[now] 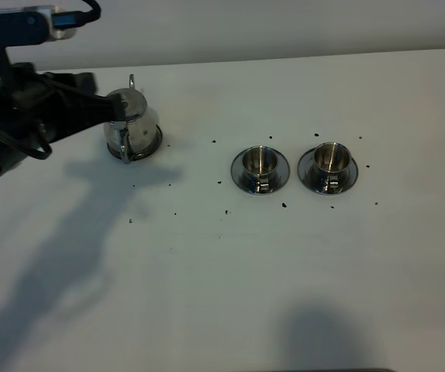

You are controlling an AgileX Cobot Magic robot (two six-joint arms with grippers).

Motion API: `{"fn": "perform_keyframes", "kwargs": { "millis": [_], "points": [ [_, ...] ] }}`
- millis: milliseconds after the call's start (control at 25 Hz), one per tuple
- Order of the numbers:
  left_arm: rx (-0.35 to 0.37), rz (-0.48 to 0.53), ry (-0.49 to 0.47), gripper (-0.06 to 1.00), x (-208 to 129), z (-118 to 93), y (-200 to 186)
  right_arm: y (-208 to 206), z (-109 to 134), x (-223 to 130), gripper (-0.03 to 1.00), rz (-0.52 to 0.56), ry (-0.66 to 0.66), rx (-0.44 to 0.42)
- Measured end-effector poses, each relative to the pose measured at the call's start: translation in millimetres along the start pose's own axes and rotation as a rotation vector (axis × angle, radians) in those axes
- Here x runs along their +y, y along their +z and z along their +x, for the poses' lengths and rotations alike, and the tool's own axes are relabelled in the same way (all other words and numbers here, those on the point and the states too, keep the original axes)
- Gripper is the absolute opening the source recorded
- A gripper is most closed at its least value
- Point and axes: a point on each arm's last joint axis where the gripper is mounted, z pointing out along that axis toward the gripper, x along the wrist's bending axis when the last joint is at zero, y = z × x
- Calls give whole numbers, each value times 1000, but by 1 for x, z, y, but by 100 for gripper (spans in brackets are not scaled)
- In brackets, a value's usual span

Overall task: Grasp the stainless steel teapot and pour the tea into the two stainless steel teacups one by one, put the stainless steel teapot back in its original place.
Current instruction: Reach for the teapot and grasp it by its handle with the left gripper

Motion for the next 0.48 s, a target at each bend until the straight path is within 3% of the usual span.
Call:
{"fn": "perform_keyframes", "kwargs": {
  "millis": [160,280,400,480],
  "points": [
    [-204,53,-34,25,-11,-18,7,0,0,0,48,2,3,0],
    [-400,120,-75,25,-21,-35,11,1,0,-1,48,3,3,0],
    [-563,257,-55,25,-38,-47,12,1,0,-1,48,3,3,0],
    [-610,389,-14,25,-51,-49,11,1,0,-1,48,3,3,0]
  ]
}}
